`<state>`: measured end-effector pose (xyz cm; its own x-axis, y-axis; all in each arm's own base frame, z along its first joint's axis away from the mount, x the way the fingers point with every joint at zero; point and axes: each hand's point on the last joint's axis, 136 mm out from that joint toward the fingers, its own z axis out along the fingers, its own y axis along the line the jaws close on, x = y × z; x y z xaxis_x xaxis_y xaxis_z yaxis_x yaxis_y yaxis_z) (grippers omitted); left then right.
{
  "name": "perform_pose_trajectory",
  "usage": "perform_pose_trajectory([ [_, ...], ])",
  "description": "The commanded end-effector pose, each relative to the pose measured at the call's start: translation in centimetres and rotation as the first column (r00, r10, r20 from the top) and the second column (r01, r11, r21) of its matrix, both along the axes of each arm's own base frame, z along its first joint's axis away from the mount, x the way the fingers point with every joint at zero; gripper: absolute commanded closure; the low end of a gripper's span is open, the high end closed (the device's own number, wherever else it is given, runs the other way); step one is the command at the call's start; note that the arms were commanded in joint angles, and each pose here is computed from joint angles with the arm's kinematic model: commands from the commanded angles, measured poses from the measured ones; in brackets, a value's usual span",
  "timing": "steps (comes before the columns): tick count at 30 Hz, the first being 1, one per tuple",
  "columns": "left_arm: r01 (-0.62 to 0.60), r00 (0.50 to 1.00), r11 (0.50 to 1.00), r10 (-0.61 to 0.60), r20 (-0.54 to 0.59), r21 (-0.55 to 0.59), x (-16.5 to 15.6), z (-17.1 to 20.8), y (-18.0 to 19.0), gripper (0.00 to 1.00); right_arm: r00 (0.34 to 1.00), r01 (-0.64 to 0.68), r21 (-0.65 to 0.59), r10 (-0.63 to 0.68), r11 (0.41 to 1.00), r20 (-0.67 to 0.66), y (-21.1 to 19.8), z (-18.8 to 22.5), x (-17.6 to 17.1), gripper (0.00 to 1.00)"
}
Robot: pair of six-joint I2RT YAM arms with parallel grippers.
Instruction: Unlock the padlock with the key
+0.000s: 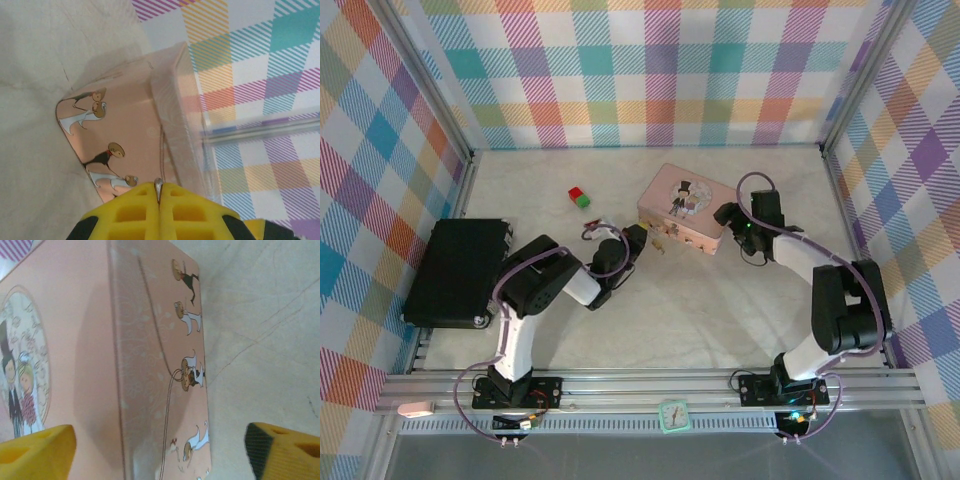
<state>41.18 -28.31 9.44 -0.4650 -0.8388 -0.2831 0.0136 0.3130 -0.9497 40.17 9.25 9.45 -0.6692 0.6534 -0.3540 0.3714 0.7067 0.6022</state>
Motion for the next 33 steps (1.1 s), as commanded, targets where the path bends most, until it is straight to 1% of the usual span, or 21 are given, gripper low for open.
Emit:
perform_pose_trajectory([
  [1, 0.118, 0.993, 0.993, -0.118, 0.009, 0.003, -1.6, 2.3, -0.5, 1.0, 0.987, -0.128, -0.104, 0.137, 0.986, 0.08, 0.0, 4.2, -0.6, 0.04],
  [2, 0.144, 0.99, 0.989, -0.144, -0.006, 0.023, -2.2, 2.4, -0.5, 1.0, 0.982, -0.151, -0.128, 0.163, 0.98, 0.093, -0.1, 4.9, -1.0, 0.01],
  [5, 0.232, 0.97, 0.969, -0.224, -0.096, 0.085, -3.5, 1.6, -0.8, 1.0, 0.972, -0.195, -0.184, 0.215, 0.963, 0.098, -0.4, 6.3, -2.3, 0.01],
  [7, 0.302, 0.944, 0.946, -0.278, -0.18, 0.121, -4.4, 0.7, -1.2, 1.0, 0.966, -0.219, -0.206, 0.241, 0.954, 0.09, -0.5, 6.7, -3.2, 0.01],
  [9, 0.388, 0.903, 0.908, -0.34, -0.263, 0.157, -5.6, -0.2, -1.8, 1.0, 0.96, -0.245, -0.222, 0.268, 0.944, 0.079, -0.4, 6.9, -3.9, 0.01],
  [11, 0.448, 0.869, 0.875, -0.377, -0.321, 0.184, -6.9, -0.7, -1.8, 1.0, 0.956, -0.262, -0.237, 0.284, 0.936, 0.067, -0.5, 6.8, -4.5, 0.01],
  [13, 0.507, 0.834, 0.832, -0.407, -0.372, 0.226, -8.1, -1.0, -1.6, 1.0, 0.955, -0.271, -0.251, 0.292, 0.929, 0.05, -0.8, 6.5, -5.1, 0.01],
  [18, 0.648, 0.734, 0.68, -0.439, -0.518, 0.342, -11.3, -2.0, -0.1, 1.0, 0.953, -0.281, -0.251, 0.299, 0.926, 0.037, -0.9, 5.5, -6.4, 0.01],
  [21, 0.692, 0.7, 0.601, -0.425, -0.574, 0.4, -12.4, -2.6, 0.7, 1.0, 0.955, -0.276, -0.256, 0.294, 0.926, 0.034, -1.1, 5.2, -6.7, 0.01],
  [23, 0.705, 0.69, 0.569, -0.416, -0.592, 0.423, -12.7, -2.8, 0.8, 1.0, 0.959, -0.268, -0.263, 0.284, 0.927, 0.024, -1.3, 4.9, -6.7, 0.01],
  [25, 0.711, 0.685, 0.558, -0.409, -0.603, 0.429, -12.8, -3.1, 0.8, 1.0, 0.958, -0.271, -0.262, 0.286, 0.926, 0.021, -1.2, 4.9, -6.6, 0.01],
  [28, 0.702, 0.696, 0.549, -0.392, -0.602, 0.454, -12.4, -3.7, 0.5, 1.0, 0.958, -0.272, -0.257, 0.286, 0.927, 0.015, -1.1, 4.8, -6.3, 0.01],
  [32, 0.704, 0.694, 0.547, -0.397, -0.601, 0.452, -11.9, -5.0, -0.7, 1.0, 0.962, -0.255, -0.257, 0.273, 0.932, 0.034, -1.2, 4.7, -6.1, 0.01],
  [33, 0.706, 0.692, 0.549, -0.4, -0.601, 0.448, -11.8, -5.3, -1.0, 0.97, 0.963, -0.25, -0.261, 0.268, 0.932, 0.034, -1.4, 4.6, -6.1, 0.01],
])
